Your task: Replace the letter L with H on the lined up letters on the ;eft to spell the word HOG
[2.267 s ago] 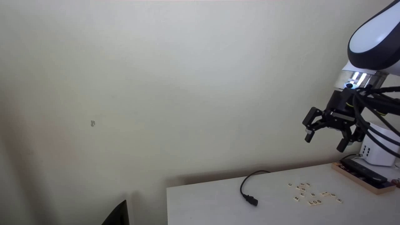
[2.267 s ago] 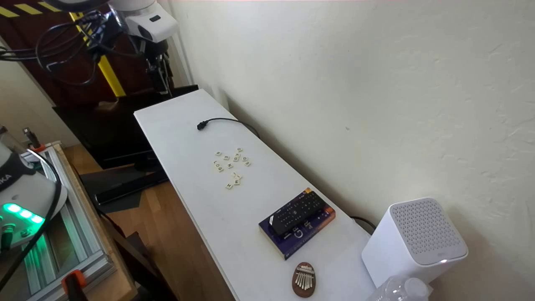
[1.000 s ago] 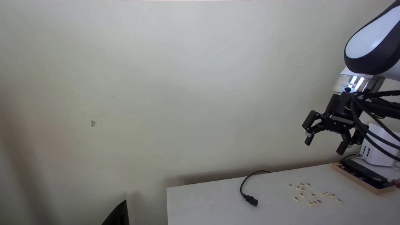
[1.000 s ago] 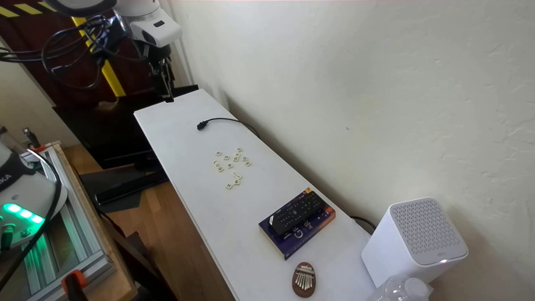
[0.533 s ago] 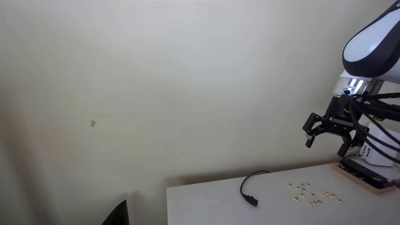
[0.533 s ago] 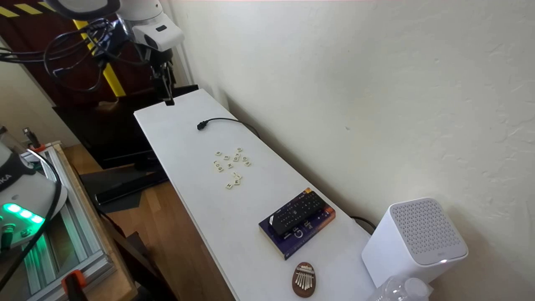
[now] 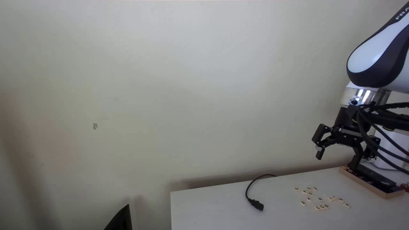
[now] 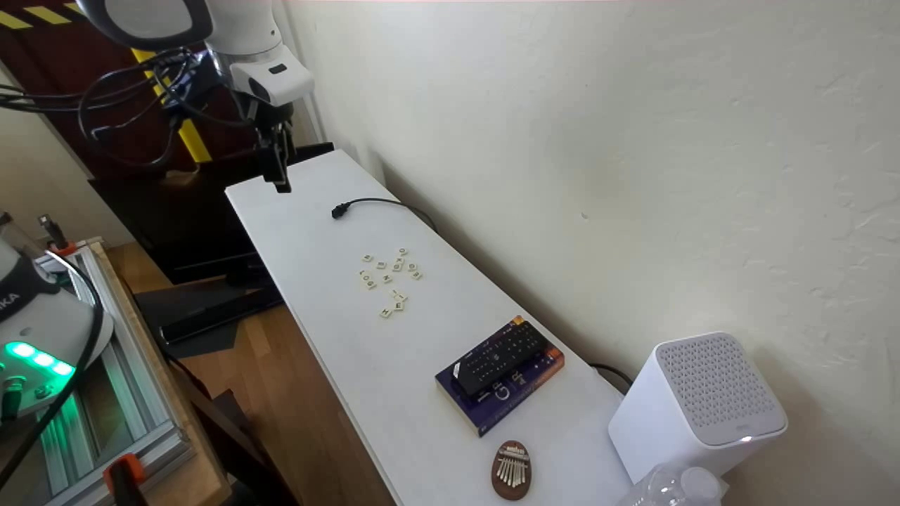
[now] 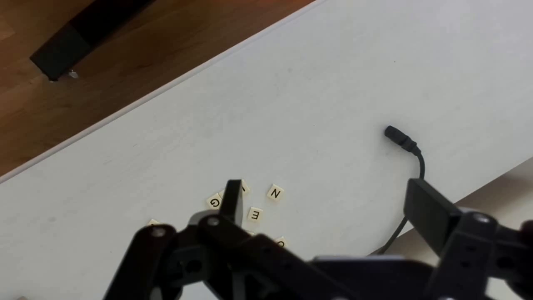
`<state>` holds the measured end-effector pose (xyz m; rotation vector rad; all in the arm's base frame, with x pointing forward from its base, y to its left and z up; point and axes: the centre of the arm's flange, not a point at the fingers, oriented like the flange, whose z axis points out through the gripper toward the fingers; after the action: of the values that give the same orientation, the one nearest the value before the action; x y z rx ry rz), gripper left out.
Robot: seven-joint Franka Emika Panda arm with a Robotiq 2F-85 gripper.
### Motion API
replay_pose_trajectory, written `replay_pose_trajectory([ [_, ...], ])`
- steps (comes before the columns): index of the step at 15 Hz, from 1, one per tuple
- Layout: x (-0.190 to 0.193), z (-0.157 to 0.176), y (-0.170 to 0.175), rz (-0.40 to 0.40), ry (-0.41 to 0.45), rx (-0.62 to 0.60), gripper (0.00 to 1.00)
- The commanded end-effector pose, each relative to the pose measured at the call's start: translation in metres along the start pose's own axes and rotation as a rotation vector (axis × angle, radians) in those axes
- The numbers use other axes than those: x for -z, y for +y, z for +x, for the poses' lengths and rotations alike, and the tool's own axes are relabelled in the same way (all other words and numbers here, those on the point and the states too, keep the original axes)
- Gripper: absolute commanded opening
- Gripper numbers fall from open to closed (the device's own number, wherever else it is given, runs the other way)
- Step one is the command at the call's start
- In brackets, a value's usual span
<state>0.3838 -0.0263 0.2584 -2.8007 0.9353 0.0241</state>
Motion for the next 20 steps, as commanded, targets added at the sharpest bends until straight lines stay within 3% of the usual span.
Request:
replay_pose_trajectory([
  [1,-0.019,0.008,0.009,0.004,-0.018,-0.017,1.0],
  [8,-0.052,0.024,0.022,0.006,0.026,0.101,1.0],
  [13,-0.08,0.028,0.024,0.006,0.001,0.144,1.0],
  [14,-0.058,0.019,0.027,-0.005,0.006,0.131,1.0],
  [20,-0.069,0.024,0.025,-0.01,-0.009,0.14,1.0],
])
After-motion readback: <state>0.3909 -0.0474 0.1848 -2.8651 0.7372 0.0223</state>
